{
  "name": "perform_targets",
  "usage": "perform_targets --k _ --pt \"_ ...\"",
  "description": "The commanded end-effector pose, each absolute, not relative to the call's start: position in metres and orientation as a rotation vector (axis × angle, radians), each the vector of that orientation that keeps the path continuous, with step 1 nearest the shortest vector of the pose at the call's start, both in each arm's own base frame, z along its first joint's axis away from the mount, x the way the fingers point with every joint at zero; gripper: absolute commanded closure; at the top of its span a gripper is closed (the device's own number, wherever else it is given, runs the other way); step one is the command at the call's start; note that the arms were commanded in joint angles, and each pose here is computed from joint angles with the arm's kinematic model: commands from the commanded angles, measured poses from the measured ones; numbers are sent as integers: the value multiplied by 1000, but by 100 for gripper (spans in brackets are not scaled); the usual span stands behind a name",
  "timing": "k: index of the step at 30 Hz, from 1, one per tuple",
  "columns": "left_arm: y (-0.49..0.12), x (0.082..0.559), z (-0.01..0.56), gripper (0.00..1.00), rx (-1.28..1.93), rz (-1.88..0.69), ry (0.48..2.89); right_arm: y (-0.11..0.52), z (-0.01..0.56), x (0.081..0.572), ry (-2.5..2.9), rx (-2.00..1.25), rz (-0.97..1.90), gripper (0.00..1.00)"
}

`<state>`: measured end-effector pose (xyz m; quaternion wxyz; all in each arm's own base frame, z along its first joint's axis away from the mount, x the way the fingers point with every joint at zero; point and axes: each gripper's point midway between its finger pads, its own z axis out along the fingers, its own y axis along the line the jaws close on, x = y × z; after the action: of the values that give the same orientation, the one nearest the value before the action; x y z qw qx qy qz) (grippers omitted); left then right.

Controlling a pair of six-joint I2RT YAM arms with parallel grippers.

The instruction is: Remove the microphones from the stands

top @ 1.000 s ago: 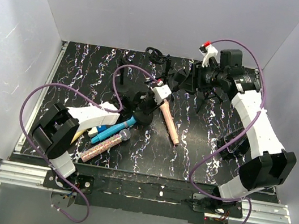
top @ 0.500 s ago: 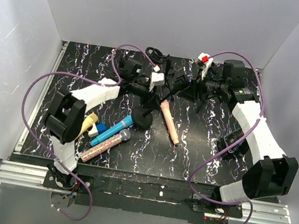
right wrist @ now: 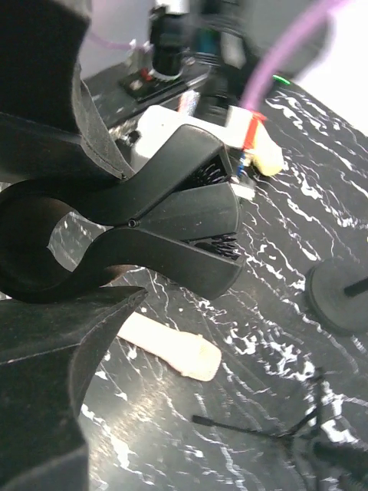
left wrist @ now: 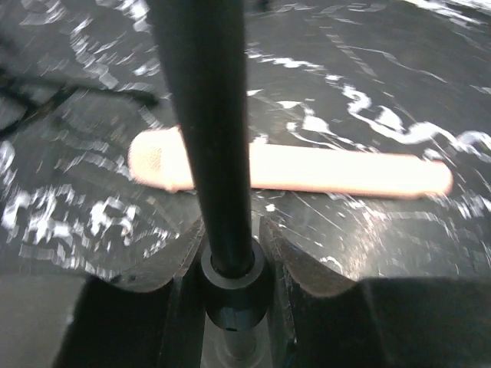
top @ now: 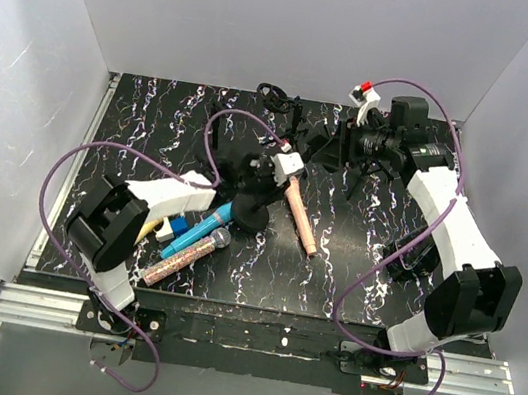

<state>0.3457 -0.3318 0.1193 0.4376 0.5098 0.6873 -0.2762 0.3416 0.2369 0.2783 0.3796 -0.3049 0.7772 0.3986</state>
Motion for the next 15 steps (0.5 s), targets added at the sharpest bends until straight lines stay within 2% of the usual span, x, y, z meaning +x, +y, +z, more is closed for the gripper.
perform_targets --k 1,4,6,7,8,9,11,12,15 --pt "-300 411 180 100 594 -203 1771 230 278 354 2246 -358 1074 99" --pt "-290 407 151 100 475 -207 1931 223 266 358 2255 -346 1002 99" --pt "-302 394 142 100 535 -330 1954 222 264 362 2241 -369 984 99" --pt "-312 386 141 96 604 -425 1944 221 265 363 2220 -392 982 99" --pt "-323 376 144 82 693 -522 1920 222 267 364 2194 -423 983 99" --pt "-331 369 148 63 763 -579 1888 224 271 364 2156 -474 994 99" --pt "-345 352 162 42 946 -716 1797 226 277 362 2080 -570 1015 99" --pt "-348 344 165 38 1030 -784 1765 227 279 360 2046 -621 1022 99" --pt "-338 329 157 37 1261 -979 1730 230 282 353 1915 -796 1052 99"
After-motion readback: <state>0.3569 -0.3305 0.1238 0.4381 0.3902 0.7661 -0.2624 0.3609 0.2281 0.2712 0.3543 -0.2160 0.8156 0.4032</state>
